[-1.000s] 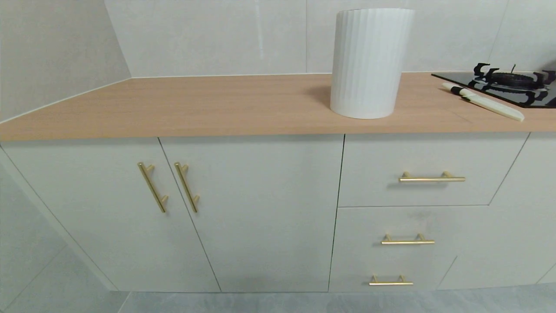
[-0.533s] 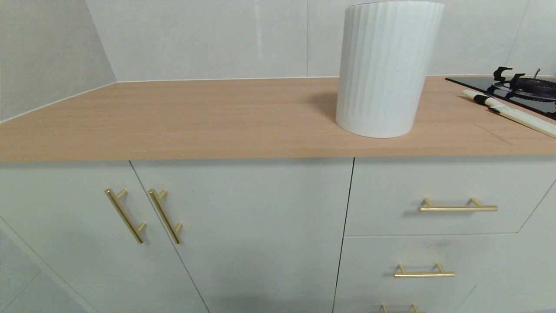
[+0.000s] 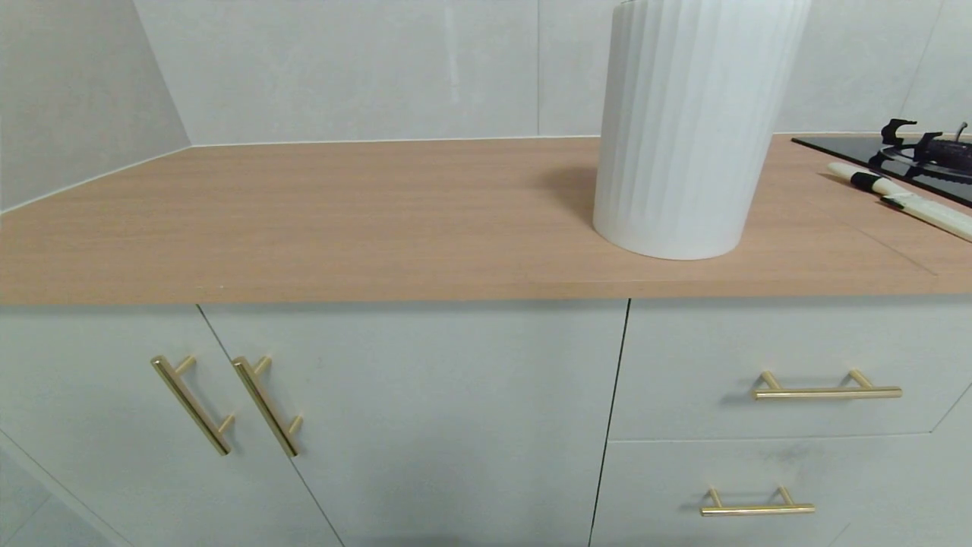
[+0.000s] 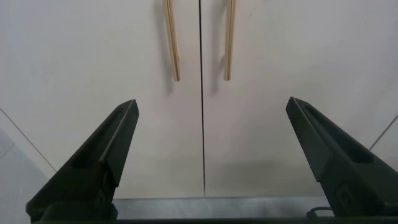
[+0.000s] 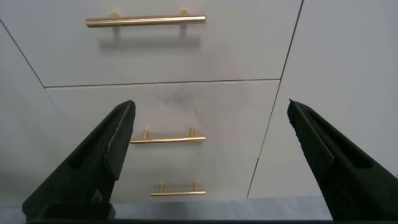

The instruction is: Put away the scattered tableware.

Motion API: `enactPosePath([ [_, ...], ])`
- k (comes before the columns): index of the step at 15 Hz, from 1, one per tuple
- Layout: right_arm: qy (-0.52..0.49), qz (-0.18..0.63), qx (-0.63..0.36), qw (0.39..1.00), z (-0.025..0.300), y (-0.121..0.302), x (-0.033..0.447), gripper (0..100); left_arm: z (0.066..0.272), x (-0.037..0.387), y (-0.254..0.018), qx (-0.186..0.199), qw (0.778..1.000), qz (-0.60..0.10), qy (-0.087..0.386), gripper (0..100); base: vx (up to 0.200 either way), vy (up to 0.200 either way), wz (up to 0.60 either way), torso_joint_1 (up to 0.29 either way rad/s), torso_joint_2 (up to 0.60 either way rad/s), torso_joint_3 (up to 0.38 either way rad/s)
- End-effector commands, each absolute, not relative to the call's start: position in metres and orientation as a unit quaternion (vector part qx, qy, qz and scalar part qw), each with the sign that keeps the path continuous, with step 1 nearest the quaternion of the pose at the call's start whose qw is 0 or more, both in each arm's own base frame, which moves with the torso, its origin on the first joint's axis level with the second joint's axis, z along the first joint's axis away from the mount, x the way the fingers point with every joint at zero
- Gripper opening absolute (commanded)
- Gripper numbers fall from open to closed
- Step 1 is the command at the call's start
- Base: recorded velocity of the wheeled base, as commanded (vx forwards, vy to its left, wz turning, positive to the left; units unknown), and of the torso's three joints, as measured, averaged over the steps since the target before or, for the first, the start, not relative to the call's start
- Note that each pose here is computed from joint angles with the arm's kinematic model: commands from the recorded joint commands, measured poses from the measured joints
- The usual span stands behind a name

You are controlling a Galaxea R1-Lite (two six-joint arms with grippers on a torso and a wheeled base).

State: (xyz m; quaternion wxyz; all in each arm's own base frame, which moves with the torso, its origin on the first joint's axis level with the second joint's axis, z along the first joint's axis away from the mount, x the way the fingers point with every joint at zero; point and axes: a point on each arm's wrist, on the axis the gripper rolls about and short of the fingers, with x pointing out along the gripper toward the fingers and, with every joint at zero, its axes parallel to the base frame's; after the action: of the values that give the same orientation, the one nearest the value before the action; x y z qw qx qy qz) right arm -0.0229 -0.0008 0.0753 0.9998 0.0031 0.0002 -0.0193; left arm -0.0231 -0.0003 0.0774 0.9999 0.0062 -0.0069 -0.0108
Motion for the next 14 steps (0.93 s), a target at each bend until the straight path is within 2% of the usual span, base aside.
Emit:
enactPosePath([
  [1,0.001,-0.019,0.003,1.0,0.0753,-0.0008,-0.0228,100,0.0774,-0.023,-0.0003,0.006,1.0,-0.011,-0.007,100,0.0,0.0,0.0,0.0,0.0,0.0],
  [3,0.001,-0.019,0.004,1.0,0.0753,-0.0008,-0.0228,100,0.0774,-0.023,-0.0003,0.006,1.0,-0.011,-0.007,100,0.0,0.0,0.0,0.0,0.0,0.0],
  [12,0.001,-0.019,0.003,1.0,0.0753,-0.0008,-0.0228,100,0.0774,-0.023,-0.0003,0.006,1.0,-0.011,-0.007,100,0.0,-0.2,0.0,0.005,0.0,0.001],
  [14,0.001,-0.019,0.003,1.0,0.0753,-0.0008,-0.0228,100,0.0774,-0.023,-0.0003,0.005,1.0,-0.011,-0.007,100,0.0,0.0,0.0,0.0,0.0,0.0],
])
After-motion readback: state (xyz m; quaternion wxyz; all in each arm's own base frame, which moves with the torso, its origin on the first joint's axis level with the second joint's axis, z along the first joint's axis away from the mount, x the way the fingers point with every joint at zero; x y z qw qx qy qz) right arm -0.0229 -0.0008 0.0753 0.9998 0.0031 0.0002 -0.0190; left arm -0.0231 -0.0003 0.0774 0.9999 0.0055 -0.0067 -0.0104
